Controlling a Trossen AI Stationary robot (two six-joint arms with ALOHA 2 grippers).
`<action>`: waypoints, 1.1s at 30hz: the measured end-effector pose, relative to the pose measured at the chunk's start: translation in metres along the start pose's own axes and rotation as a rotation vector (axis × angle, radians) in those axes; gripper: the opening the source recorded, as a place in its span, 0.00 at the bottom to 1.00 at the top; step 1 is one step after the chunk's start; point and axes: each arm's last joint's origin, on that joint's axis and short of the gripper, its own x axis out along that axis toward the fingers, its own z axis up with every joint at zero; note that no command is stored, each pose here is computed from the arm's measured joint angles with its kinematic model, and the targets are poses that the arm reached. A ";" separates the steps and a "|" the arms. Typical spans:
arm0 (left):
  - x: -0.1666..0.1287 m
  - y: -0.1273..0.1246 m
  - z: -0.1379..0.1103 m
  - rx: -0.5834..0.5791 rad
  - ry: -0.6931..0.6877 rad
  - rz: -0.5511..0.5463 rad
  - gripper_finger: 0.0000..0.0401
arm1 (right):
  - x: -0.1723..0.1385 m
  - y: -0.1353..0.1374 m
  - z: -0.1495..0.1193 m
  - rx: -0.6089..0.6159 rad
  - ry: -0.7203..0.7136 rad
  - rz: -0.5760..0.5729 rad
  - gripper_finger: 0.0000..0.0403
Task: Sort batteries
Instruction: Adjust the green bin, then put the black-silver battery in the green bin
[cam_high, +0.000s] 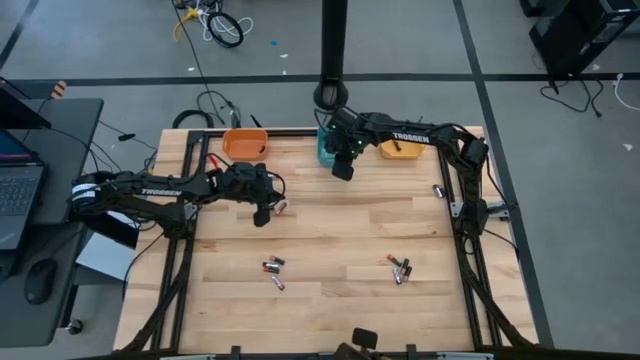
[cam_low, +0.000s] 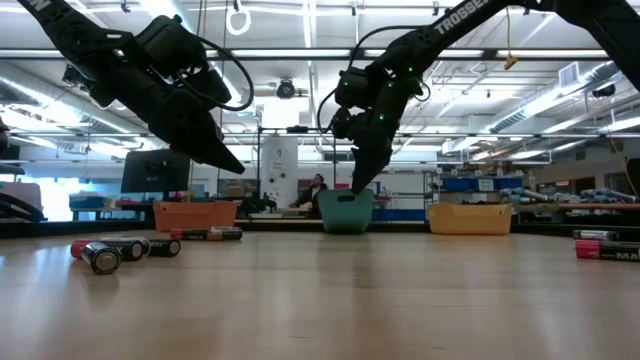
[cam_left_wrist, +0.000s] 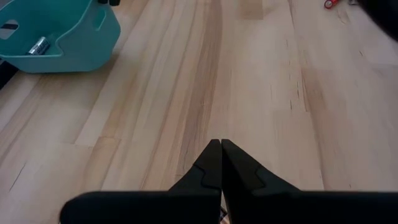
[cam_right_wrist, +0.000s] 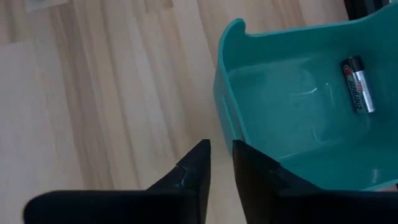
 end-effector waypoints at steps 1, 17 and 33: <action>0.000 0.000 0.000 0.000 0.000 0.000 0.01 | 0.000 0.000 0.000 0.001 0.002 0.001 0.21; 0.000 0.000 0.000 0.000 0.000 0.002 0.01 | 0.001 0.011 -0.005 -0.011 0.072 0.030 0.31; 0.000 0.000 -0.001 0.003 0.008 0.006 0.01 | -0.001 0.029 -0.004 -0.046 0.095 0.058 0.37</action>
